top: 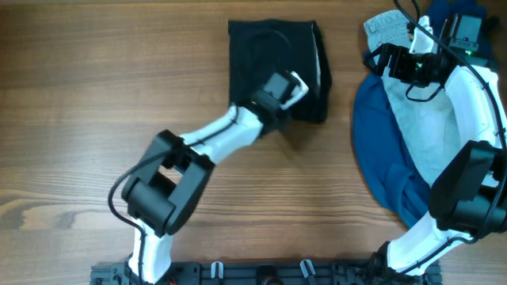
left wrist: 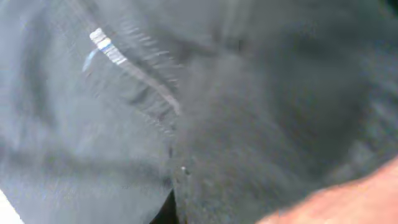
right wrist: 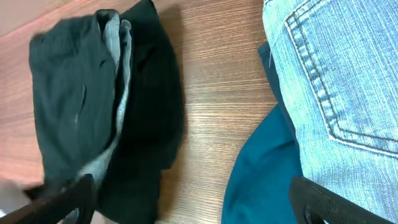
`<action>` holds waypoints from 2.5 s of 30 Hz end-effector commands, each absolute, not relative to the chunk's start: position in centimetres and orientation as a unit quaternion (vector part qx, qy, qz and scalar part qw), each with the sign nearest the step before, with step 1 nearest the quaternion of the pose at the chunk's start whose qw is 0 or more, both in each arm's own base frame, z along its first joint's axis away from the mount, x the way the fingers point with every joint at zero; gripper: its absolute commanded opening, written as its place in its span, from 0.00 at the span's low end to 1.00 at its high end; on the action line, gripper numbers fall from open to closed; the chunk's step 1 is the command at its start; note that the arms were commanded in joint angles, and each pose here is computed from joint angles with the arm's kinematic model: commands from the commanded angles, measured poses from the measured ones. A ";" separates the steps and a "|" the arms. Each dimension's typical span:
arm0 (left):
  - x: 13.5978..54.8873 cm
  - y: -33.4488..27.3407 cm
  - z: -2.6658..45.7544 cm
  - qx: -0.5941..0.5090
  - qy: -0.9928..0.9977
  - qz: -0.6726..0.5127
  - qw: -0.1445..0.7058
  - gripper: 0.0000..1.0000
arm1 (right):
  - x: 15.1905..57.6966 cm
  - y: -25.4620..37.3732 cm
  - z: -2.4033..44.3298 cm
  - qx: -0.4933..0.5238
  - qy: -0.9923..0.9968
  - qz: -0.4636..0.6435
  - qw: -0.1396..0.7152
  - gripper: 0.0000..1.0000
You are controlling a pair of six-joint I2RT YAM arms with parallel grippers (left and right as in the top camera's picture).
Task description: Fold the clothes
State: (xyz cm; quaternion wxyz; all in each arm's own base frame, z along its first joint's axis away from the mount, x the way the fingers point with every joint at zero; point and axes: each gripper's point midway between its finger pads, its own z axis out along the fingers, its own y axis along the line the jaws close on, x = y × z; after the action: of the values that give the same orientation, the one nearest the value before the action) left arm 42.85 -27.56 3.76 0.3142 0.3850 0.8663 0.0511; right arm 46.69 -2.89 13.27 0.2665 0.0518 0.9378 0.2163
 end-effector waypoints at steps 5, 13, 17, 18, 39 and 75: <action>49.9 -10.1 4.1 0.105 0.934 0.122 0.319 0.04 | 47.1 -2.9 14.6 0.052 0.933 0.216 0.282 1.00; 47.7 10.1 2.9 -0.177 0.935 0.170 0.255 0.04 | 47.2 -2.7 14.7 0.048 0.932 0.217 0.285 0.99; 45.1 12.5 1.2 -0.323 0.918 0.084 0.213 0.04 | 47.2 -2.7 14.7 0.047 0.932 0.217 0.286 0.99; 45.3 11.4 1.0 -0.339 0.916 0.050 0.209 0.04 | 47.3 -2.6 14.8 0.052 0.932 0.219 0.286 0.99; 53.0 0.3 12.8 0.084 0.907 0.009 0.412 0.96 | 46.8 -1.7 14.4 0.038 0.936 0.218 0.272 1.00; 53.8 14.2 10.1 -0.097 0.896 0.094 0.423 1.00 | 48.5 -2.3 15.5 0.014 0.927 0.200 0.318 1.00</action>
State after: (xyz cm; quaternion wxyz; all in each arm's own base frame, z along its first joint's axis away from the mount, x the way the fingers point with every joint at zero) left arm 52.89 15.84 3.14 0.3687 -0.1063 0.9185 0.0957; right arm 47.77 -2.10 13.88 0.2893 0.0338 0.9323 0.2144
